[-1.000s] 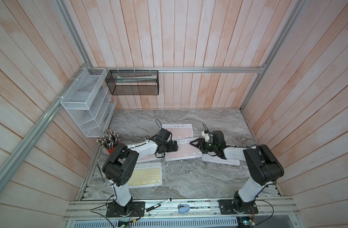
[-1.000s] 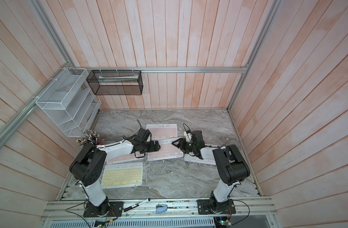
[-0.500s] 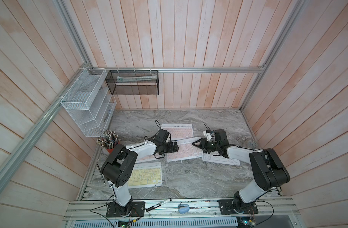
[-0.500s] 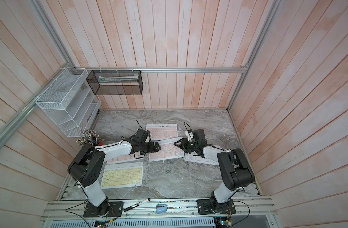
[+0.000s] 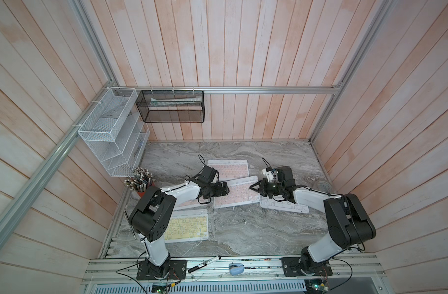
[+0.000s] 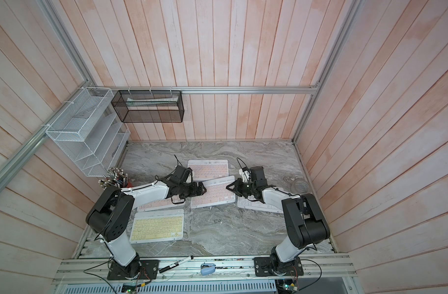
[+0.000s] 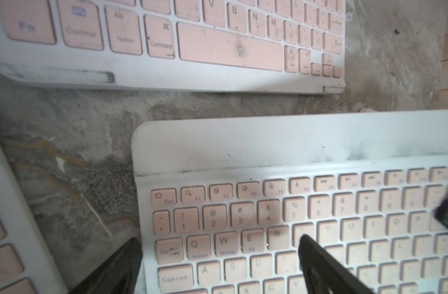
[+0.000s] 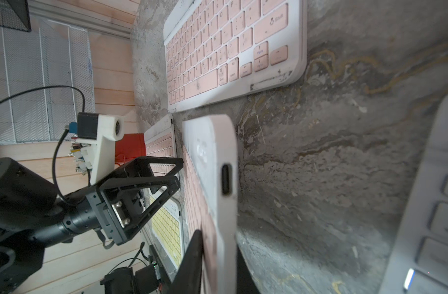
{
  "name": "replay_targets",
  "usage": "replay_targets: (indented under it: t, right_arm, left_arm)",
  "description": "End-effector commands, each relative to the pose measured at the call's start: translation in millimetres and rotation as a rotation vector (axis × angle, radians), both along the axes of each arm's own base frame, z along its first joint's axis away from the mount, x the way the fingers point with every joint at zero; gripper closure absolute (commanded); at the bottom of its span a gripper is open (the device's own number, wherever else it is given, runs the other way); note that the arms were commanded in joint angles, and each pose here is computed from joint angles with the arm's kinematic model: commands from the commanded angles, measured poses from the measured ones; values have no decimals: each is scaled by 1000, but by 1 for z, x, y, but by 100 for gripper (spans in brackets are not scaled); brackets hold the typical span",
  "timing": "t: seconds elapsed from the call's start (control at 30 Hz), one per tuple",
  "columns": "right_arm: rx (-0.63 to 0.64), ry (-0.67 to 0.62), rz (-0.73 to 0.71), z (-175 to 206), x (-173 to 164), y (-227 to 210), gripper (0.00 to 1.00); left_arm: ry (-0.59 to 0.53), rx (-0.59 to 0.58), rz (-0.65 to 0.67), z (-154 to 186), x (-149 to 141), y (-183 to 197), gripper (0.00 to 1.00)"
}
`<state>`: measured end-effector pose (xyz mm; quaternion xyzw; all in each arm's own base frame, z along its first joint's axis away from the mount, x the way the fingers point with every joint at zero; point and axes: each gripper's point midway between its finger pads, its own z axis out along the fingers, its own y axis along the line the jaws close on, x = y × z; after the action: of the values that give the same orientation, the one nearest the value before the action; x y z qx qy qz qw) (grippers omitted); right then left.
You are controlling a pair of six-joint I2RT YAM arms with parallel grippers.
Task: Stack the numeric keypads
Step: Pick up the numeric keypad from the center of the board.
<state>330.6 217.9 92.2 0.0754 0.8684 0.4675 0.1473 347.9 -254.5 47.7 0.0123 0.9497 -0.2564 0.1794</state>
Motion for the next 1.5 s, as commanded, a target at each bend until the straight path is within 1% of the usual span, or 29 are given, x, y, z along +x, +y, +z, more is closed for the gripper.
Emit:
replay_targets:
  t: [0.0, 0.03, 0.17, 0.33, 0.6, 0.77, 0.83, 0.97, 1.13, 1.23, 1.47]
  right_arm:
    - [-1, -36, -5, 10, 5, -1, 96]
    - [2, -36, -5, 11, 5, -1, 100]
    - [6, -42, -4, 15, 4, -1, 100]
    - [24, -59, -4, 26, 6, 0, 100]
    - [68, -100, -17, 52, 13, -1, 100]
    - [126, -123, -34, 67, 18, -6, 100]
    - [165, -130, -40, 74, 19, -7, 100]
    - [256, -160, -41, 93, 24, -6, 100]
    - [303, -187, -29, 107, 32, -2, 100]
    - [339, -201, -21, 117, 36, 0, 100]
    - [370, -215, -5, 125, 47, 6, 100]
  left_arm:
    - [-21, -23, -21, 10, 0, -2, 3]
    - [-24, -26, -21, 12, 0, -3, 3]
    - [-36, -39, -12, 20, 2, 0, 3]
    - [-80, -91, 18, 45, 10, 11, 3]
    - [-125, -214, 59, 84, 18, 34, 3]
    - [-136, -378, 58, 109, 16, 37, 3]
    - [-144, -392, 54, 113, 15, 36, 3]
    - [-137, -433, 45, 115, 16, 34, 4]
    - [-120, -448, 39, 109, 22, 29, 5]
    - [-118, -438, 45, 106, 26, 30, 5]
    - [-114, -432, 45, 101, 37, 28, 5]
